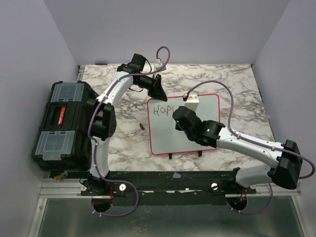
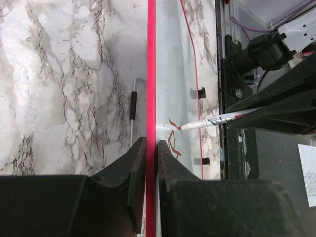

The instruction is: Write a sentence on the whiteboard

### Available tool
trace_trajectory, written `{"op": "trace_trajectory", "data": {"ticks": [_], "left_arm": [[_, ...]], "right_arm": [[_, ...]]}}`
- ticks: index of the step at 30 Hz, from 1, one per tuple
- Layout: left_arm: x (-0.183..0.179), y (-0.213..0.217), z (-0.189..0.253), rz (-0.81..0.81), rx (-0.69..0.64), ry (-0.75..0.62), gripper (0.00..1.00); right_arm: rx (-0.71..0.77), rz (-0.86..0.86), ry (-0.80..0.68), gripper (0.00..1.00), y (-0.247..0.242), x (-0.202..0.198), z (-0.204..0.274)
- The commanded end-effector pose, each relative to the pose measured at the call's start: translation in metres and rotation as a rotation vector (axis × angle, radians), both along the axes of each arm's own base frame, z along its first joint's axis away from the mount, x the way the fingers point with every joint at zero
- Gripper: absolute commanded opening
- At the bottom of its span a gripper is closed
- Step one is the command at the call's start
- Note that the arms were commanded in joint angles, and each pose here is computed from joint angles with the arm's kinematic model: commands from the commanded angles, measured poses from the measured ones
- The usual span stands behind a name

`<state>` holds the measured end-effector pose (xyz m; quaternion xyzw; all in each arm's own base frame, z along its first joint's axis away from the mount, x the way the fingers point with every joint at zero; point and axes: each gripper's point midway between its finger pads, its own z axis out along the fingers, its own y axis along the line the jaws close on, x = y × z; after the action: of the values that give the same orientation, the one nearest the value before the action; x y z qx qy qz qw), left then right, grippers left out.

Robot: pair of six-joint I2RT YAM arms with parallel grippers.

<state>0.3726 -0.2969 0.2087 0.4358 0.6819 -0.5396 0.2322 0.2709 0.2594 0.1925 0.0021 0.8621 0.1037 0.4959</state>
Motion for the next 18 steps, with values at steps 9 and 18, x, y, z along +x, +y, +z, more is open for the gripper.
{"op": "trace_trajectory", "data": {"ticks": [9, 18], "left_arm": [[-0.003, -0.001, 0.03, -0.031, -0.074, -0.095, 0.0], [-0.003, 0.0, 0.03, -0.03, -0.074, -0.096, 0.0]], "right_arm": [[0.047, 0.004, -0.048, 0.01, -0.003, 0.003, 0.026], [0.035, -0.049, -0.103, 0.01, 0.001, 0.019, 0.039]]}}
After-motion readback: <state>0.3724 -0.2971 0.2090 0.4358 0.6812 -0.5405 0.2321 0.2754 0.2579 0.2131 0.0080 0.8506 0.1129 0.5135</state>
